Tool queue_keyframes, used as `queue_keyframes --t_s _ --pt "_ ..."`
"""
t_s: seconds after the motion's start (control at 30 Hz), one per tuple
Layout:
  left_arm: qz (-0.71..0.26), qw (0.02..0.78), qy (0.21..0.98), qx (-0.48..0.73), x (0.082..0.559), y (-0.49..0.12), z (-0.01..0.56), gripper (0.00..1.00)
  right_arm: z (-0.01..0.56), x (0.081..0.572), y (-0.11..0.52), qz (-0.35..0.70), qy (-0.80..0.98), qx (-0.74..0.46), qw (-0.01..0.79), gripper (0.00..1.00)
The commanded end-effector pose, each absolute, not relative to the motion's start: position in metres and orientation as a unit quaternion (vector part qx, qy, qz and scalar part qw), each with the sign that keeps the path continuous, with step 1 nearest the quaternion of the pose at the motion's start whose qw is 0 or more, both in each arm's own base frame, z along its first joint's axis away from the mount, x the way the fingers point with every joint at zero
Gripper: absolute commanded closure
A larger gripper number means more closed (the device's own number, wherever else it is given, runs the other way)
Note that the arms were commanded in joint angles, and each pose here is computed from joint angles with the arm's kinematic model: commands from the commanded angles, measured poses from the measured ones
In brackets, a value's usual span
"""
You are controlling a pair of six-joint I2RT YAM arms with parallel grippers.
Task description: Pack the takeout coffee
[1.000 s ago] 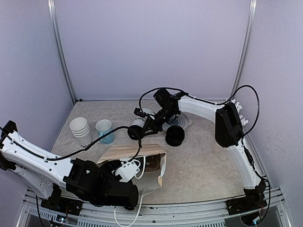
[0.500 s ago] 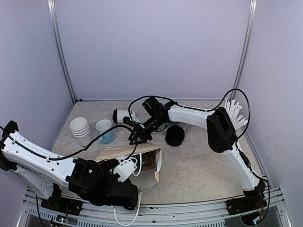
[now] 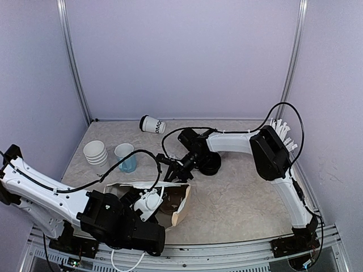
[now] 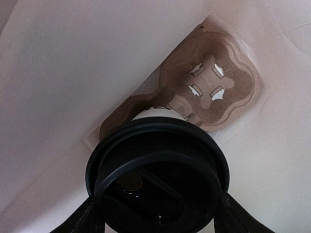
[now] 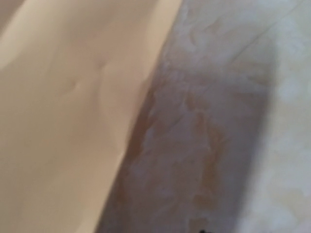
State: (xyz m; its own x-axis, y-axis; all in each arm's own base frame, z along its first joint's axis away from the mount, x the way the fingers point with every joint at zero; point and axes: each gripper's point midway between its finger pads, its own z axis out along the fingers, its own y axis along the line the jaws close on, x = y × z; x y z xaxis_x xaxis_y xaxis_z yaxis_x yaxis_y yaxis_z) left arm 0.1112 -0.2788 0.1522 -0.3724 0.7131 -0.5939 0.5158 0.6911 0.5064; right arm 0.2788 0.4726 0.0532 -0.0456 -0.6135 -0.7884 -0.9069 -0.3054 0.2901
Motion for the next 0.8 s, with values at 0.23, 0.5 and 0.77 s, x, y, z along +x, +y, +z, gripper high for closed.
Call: queue_keyframes --t_s 0.23,0.5,0.77 --pt "0.132 0.394 0.833 0.364 0.100 -0.269 0.143 0.59 0.079 0.297 0.477 0.434 0.573 -0.662 0.213 0.64" --pt "0.075 0.434 0.827 0.350 0.097 -0.284 0.153 0.59 0.087 0.306 0.481 0.422 0.573 -0.663 0.235 0.63" --pt "0.047 0.453 0.826 0.331 0.101 -0.286 0.155 0.59 0.094 0.307 0.488 0.433 0.568 -0.658 0.236 0.62"
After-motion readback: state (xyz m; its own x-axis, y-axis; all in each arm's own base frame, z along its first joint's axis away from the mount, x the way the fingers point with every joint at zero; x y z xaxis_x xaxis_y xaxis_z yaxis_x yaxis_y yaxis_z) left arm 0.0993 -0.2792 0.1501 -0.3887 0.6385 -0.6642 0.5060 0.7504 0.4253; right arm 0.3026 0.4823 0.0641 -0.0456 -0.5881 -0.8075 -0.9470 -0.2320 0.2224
